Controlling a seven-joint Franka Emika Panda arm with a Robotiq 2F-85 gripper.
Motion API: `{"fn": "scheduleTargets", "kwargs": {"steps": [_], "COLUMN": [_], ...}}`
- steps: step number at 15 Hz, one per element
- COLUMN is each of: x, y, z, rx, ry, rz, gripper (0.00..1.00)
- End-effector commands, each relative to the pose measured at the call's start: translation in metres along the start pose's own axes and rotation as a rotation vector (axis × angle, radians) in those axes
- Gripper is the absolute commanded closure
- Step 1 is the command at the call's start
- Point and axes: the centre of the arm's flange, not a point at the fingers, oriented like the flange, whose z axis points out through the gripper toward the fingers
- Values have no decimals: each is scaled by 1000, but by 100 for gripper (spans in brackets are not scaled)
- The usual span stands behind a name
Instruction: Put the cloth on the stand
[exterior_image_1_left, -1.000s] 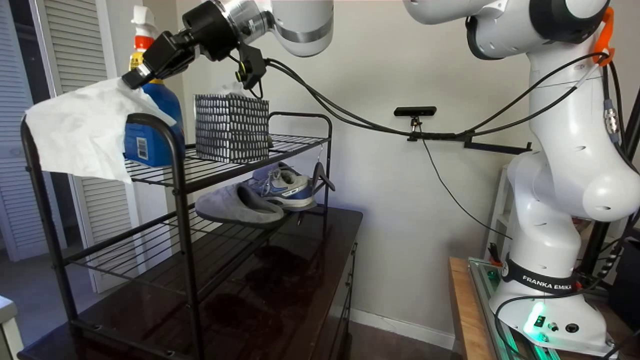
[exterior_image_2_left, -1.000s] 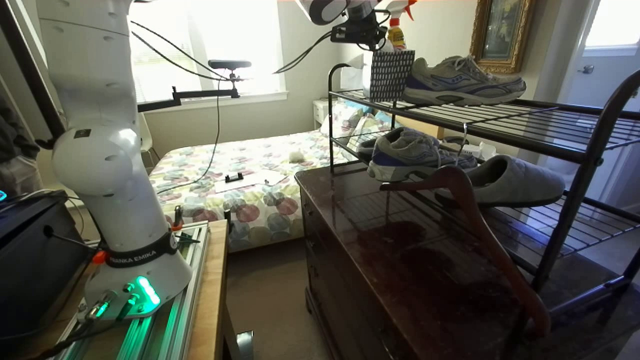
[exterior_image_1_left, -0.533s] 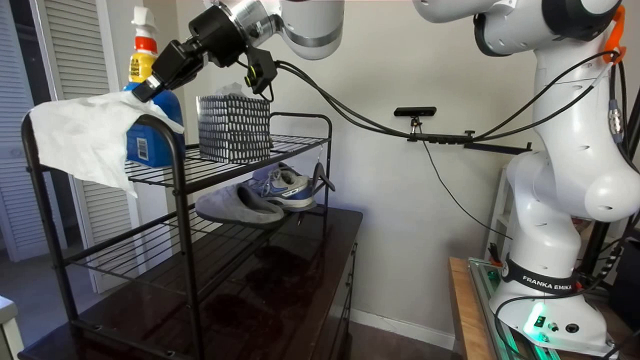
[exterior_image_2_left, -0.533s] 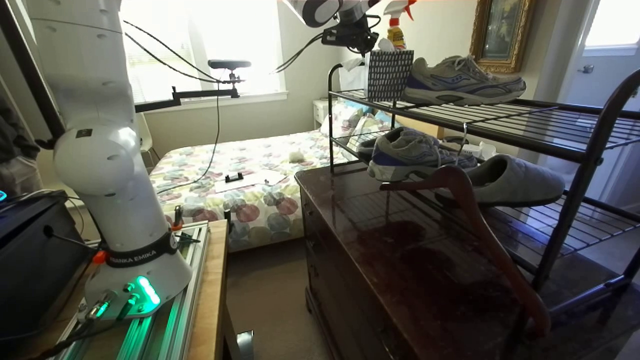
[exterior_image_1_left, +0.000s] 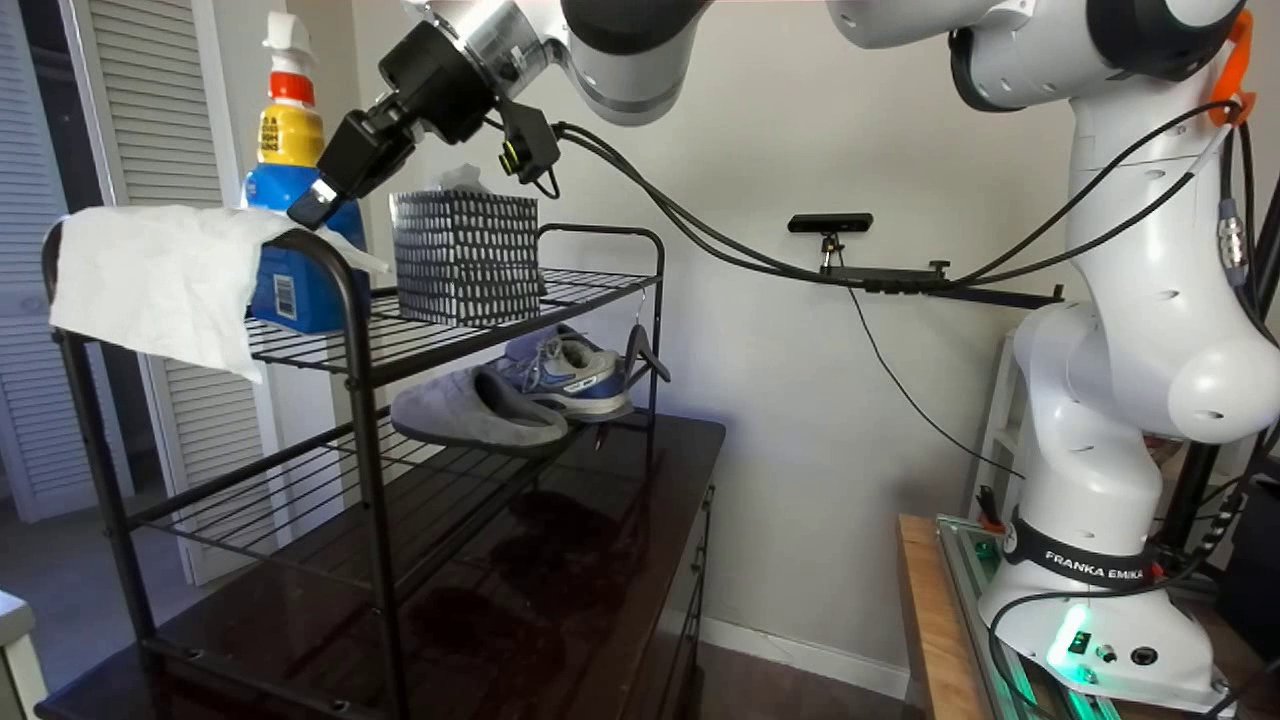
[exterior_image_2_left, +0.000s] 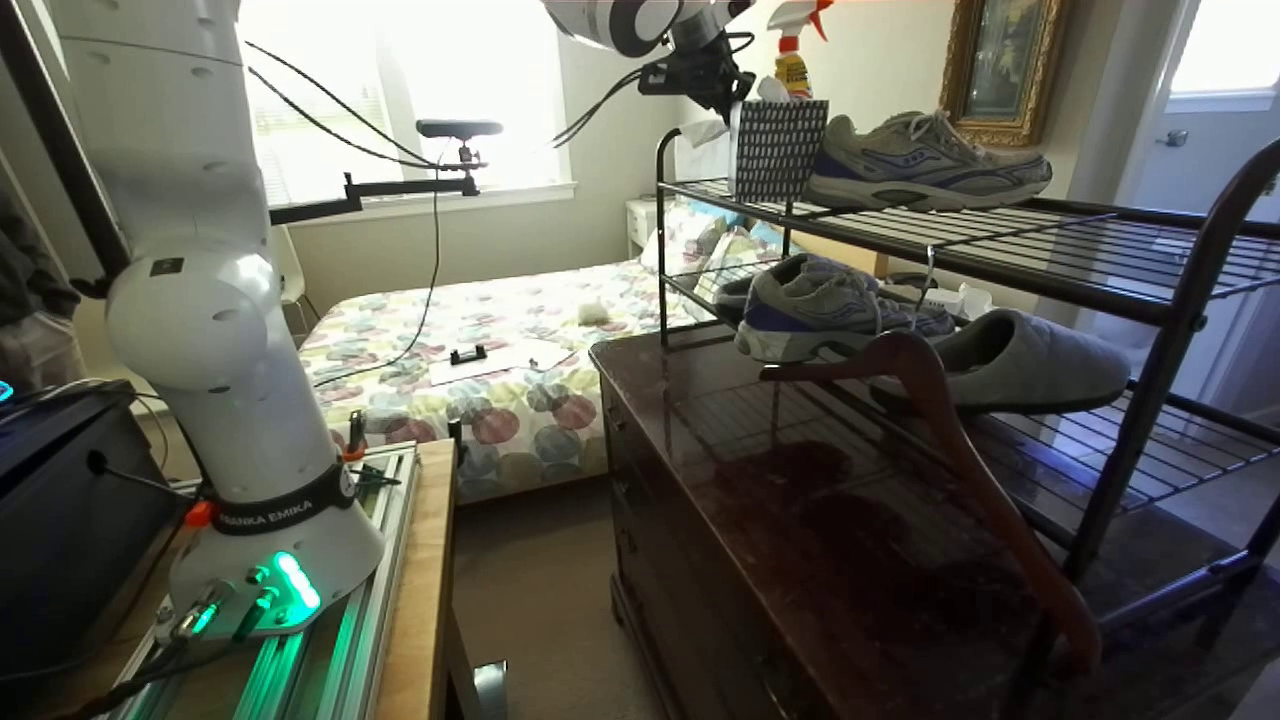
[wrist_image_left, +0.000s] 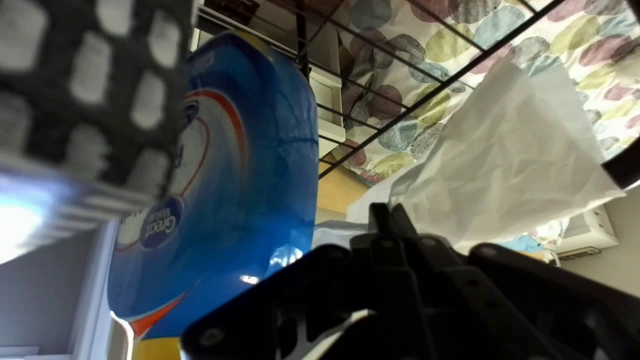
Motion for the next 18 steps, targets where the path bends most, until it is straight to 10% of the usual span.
{"fn": "scheduleTargets", "kwargs": {"steps": [1, 18], "x": [5, 26], "y": [-8, -27], "z": [2, 36], "rx": [-30, -67], "ry": [-48, -123], "rz": [-9, -135], "gripper": [100, 100]}}
